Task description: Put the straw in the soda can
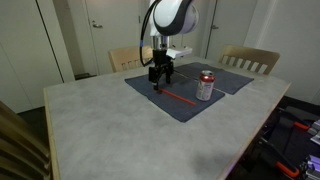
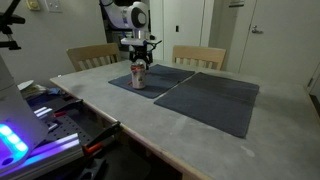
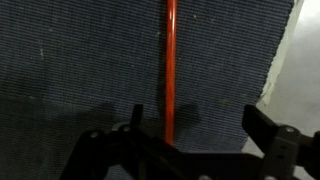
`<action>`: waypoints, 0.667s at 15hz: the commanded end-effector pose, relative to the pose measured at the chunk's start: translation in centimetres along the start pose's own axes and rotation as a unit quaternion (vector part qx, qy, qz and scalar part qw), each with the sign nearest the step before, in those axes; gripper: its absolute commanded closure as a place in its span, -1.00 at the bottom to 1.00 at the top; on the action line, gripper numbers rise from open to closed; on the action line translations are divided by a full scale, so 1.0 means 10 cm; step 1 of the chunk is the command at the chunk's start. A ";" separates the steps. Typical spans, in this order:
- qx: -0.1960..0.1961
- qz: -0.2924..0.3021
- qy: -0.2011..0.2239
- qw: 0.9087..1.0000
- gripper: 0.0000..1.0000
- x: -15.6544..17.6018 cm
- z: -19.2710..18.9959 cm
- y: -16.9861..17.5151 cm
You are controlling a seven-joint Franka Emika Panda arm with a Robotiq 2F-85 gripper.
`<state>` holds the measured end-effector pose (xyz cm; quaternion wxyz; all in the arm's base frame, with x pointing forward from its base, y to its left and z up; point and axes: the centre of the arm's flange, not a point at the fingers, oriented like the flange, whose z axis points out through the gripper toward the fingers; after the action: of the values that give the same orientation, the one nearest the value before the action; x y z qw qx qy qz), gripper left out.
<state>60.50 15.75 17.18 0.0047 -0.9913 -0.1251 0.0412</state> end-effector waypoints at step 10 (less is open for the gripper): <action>0.019 0.004 0.020 1.000 -1.00 0.07 0.25 0.00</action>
<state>60.42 15.86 14.73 0.0091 -0.9942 -0.1023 0.0318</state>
